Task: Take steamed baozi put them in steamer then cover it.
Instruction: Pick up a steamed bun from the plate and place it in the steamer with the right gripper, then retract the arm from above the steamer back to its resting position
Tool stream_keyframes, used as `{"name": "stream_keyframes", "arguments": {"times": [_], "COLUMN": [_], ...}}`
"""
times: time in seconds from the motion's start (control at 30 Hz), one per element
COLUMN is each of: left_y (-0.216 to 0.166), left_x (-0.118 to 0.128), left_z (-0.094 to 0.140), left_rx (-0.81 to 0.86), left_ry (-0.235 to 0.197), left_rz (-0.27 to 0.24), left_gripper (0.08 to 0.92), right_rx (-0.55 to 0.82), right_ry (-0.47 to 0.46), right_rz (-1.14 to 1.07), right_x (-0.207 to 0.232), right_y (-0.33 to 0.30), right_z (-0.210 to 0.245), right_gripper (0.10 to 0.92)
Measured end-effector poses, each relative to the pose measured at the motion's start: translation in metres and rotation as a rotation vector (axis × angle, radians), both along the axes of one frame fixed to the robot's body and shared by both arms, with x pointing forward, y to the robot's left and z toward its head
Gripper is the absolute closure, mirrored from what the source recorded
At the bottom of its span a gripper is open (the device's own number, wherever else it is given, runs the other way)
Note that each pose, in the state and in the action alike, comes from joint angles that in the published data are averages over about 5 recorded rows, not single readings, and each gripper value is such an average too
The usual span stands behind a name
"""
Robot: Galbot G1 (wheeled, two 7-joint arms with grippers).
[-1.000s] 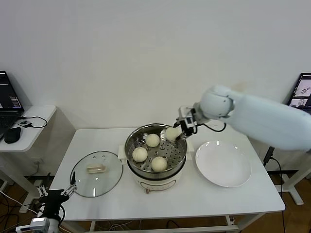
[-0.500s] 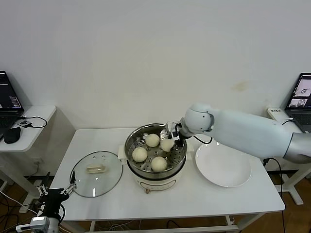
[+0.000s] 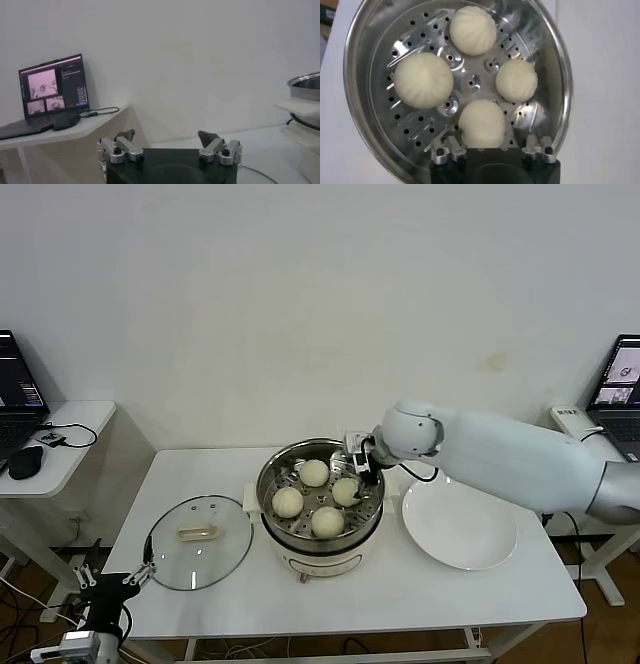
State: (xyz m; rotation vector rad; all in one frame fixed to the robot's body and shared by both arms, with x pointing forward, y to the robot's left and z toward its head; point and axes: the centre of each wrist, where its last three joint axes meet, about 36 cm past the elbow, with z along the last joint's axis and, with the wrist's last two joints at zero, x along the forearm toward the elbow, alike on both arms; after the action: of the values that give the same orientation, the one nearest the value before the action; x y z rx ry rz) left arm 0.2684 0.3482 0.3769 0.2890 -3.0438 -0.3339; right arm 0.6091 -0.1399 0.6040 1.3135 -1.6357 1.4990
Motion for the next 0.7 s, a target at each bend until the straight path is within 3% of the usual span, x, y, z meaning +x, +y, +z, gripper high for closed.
{"name": "stream_keyframes", "arguments": {"times": [0.37,0.7], "left_y": [0.002,-0.003], "left_x": [0.005,0.009], "left_z": [-0.003,-0.009], "left_rx": [0.001,-0.002], "left_ry": [0.000,0.003], "left_rz": [-0.008,-0.015], "left_gripper": [0.177,0.177], "right_rx": [0.189,0.563], "right_ry": [-0.068,-0.363], "right_rz": [-0.071,-0.227], "right_x": [-0.027,-0.082], "right_y": [-0.047,-0.118], "right_z": [0.034,0.005], "right_gripper": [0.199,0.199]}}
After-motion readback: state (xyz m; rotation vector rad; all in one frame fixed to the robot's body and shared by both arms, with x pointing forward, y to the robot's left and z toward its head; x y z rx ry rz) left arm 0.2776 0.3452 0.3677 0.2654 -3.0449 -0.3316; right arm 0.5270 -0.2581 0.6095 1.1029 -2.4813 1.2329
